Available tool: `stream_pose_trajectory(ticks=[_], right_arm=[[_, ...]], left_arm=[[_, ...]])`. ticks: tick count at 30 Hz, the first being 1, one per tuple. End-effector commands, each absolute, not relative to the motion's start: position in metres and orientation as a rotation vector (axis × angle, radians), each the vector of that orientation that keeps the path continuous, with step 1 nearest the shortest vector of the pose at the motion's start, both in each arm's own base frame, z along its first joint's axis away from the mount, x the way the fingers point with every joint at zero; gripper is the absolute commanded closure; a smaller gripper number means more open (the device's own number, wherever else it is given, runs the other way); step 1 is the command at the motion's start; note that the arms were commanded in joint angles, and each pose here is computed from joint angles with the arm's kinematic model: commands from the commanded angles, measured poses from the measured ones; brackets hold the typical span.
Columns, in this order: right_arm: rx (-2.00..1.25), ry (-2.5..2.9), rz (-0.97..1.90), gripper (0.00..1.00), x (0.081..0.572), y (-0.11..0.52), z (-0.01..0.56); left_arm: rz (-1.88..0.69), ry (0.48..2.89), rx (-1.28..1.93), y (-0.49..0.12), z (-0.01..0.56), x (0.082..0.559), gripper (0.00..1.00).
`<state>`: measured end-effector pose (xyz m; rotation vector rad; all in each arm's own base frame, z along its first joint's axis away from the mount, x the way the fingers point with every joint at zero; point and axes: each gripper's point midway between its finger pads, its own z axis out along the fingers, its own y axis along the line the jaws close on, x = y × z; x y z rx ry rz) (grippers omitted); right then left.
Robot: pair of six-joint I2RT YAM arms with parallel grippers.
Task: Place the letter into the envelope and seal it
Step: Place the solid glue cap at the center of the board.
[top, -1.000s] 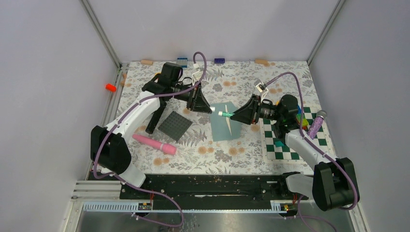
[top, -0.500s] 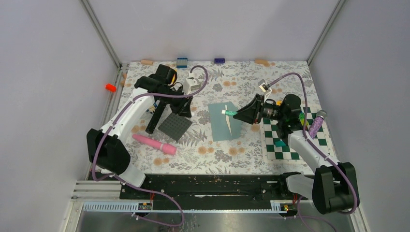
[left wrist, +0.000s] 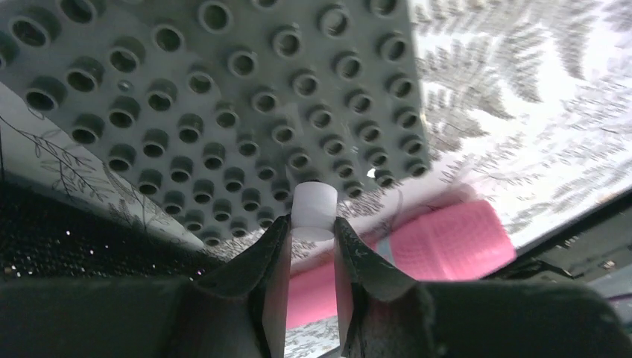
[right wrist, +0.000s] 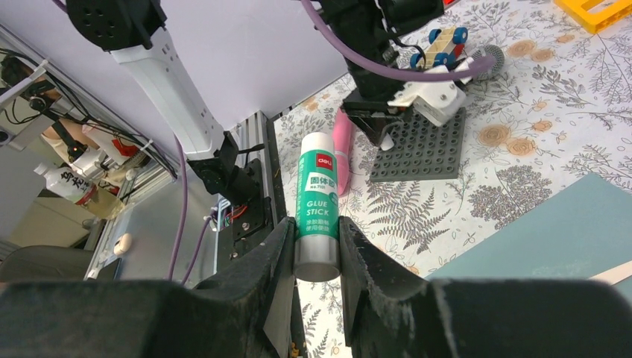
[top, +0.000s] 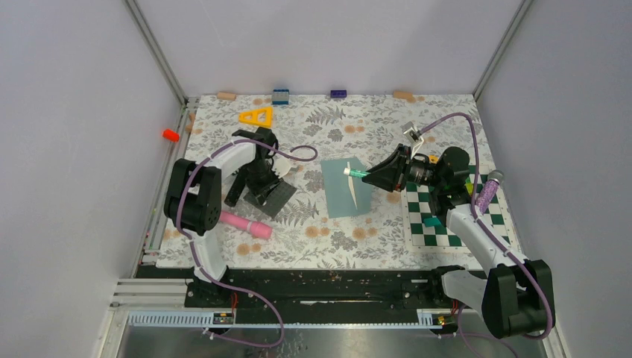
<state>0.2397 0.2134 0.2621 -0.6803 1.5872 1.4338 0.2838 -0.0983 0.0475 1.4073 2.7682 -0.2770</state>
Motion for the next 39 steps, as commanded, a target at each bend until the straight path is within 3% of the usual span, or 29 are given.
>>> stream_pose_trajectory(ticks=[1, 12, 20, 26, 31, 39], right_arm=[[-0.72, 1.515, 1.394, 1.0, 0.239, 0.212, 0.281], [-0.719, 1.513, 1.404, 1.0, 0.239, 0.212, 0.281], [-0.716, 1.515, 1.404, 1.0, 0.24, 0.212, 0.281], [-0.714, 1.518, 1.401, 1.0, 0.241, 0.21, 0.284], [-0.694, 1.527, 1.352, 1.0, 0.246, 0.201, 0.288], [-0.794, 1.641, 0.963, 1.0, 0.248, 0.168, 0.284]], left_arm=[[-0.12, 2.758, 1.382, -0.087, 0.04, 0.306, 0.89], [-0.116, 2.758, 1.318, -0.091, 0.037, 0.313, 0.82], [-0.178, 2.735, 1.302, -0.099, 0.049, 0.31, 0.34], [-0.219, 2.638, 1.252, -0.112, 0.093, 0.32, 0.2], [-0.281, 2.456, 1.23, -0.141, 0.154, 0.339, 0.02], [-0.236, 2.345, 1.352, -0.216, 0.151, 0.359, 0.01]])
